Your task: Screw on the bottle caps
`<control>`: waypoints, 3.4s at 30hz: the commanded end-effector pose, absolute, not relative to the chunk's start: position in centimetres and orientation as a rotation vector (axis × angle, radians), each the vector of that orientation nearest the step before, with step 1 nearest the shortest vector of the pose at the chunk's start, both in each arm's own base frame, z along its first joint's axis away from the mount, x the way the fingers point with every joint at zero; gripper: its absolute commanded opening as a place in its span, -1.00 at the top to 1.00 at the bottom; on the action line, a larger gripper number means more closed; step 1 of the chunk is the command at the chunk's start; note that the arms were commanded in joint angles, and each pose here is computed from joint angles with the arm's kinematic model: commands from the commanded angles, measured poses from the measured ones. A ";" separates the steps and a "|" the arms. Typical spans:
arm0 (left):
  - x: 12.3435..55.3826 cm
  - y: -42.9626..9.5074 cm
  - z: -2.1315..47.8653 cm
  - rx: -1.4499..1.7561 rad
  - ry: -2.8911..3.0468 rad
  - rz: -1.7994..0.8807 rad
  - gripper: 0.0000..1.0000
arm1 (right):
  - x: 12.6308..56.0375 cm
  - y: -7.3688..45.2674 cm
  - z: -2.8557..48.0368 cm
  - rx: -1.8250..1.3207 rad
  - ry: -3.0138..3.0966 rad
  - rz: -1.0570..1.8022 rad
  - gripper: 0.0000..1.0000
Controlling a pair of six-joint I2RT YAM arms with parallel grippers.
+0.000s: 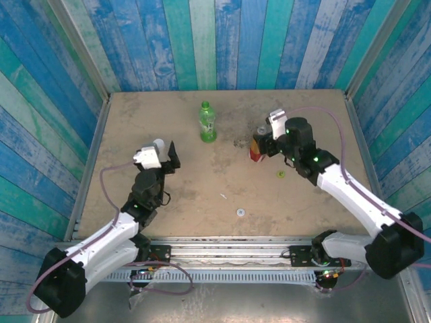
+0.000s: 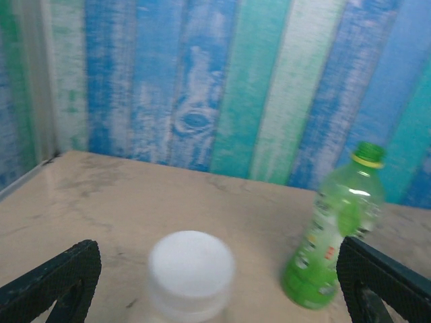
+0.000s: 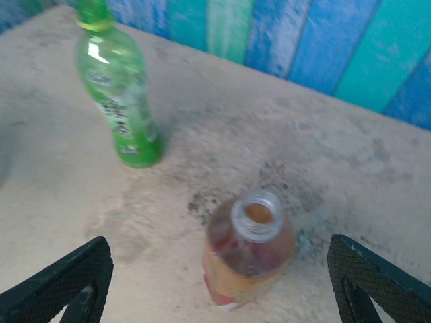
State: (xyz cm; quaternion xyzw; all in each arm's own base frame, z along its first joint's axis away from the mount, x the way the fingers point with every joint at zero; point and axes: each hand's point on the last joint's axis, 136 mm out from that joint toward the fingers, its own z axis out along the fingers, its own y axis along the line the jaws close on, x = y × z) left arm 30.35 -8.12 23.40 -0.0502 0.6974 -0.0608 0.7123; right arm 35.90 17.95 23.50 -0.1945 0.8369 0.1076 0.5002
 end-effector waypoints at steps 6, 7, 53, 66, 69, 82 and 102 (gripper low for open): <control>29.8 -15.6 26.5 0.291 1.465 -0.359 -0.87 | 40.0 17.8 21.6 -0.421 2.129 0.275 -0.38; 29.7 -16.1 26.6 0.322 1.455 -0.373 -0.88 | 40.3 17.9 21.3 -0.429 2.139 0.274 -0.33; 30.0 -33.2 17.0 0.738 1.416 -0.742 -0.87 | 32.9 23.1 22.1 -0.659 2.036 0.455 0.59; 30.9 -33.7 13.8 0.699 1.468 -0.765 -0.82 | 31.4 27.4 20.6 -0.683 1.987 0.463 0.58; 30.8 -33.6 13.2 0.699 1.473 -0.762 -0.71 | 31.3 28.0 19.9 -0.699 2.005 0.449 0.57; 30.1 -33.3 12.8 0.731 1.469 -0.753 -0.06 | 30.7 27.3 20.4 -0.719 2.030 0.416 0.21; 26.3 -30.5 13.4 0.917 1.360 -0.971 -0.03 | 22.0 23.8 18.4 -0.958 1.916 0.503 -0.50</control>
